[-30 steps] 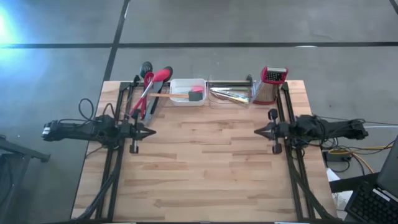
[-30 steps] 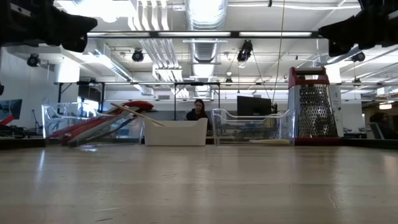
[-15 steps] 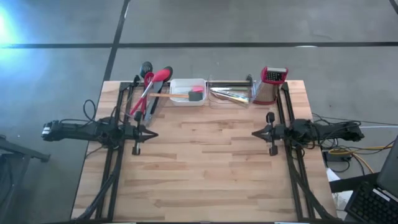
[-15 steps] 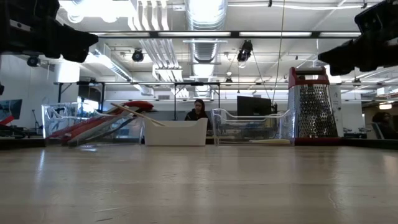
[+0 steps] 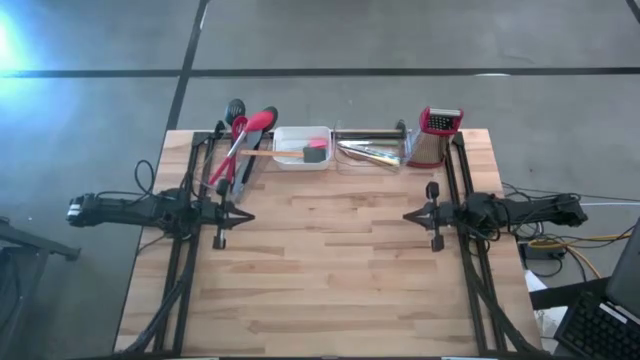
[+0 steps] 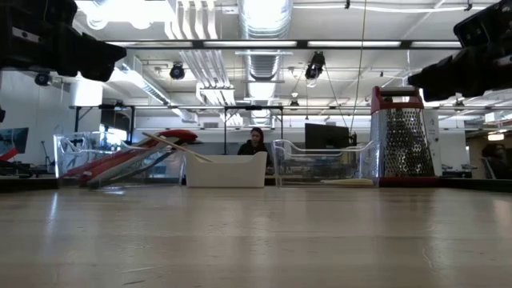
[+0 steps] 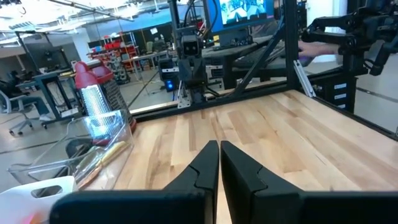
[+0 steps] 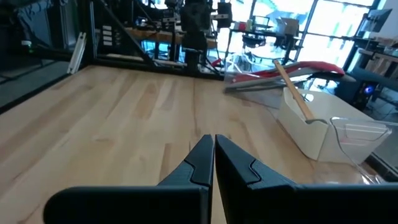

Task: Pick & Place Kitchen Items
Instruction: Return to Home Position

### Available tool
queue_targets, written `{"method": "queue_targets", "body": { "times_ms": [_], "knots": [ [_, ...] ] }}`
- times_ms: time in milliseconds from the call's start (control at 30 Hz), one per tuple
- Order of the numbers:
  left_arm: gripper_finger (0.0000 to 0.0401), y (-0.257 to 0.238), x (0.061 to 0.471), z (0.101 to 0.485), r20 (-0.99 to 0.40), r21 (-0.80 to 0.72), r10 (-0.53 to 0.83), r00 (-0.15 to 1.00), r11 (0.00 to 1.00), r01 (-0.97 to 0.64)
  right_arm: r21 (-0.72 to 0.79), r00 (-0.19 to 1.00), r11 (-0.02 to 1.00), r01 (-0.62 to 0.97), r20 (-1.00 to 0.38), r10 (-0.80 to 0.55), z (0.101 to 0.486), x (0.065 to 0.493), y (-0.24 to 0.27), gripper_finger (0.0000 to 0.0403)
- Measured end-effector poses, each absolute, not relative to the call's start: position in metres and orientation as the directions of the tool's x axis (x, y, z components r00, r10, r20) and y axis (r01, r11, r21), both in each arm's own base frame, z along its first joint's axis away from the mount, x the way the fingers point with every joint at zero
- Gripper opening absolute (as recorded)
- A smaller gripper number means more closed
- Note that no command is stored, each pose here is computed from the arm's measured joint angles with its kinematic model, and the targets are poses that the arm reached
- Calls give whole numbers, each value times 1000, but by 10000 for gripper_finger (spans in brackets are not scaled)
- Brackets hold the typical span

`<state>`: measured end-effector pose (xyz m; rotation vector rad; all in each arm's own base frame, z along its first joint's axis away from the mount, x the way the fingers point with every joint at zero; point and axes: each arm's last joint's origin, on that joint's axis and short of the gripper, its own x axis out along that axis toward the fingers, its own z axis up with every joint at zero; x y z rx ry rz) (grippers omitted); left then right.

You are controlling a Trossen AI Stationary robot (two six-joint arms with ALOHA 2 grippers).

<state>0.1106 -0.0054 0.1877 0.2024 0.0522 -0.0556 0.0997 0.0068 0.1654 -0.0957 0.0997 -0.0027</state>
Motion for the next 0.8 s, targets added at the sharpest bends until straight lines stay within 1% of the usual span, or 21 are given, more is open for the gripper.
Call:
{"method": "queue_targets", "body": {
  "times_ms": [333,800],
  "knots": [
    [21,-5,111,188,-57,200,-50,997,978,60,-100,989,995,-7,-146,-8,162,103,7,9],
    [19,-5,111,188,-57,199,-50,997,978,60,-100,989,995,-7,-147,-8,162,103,7,9]
  ]
}}
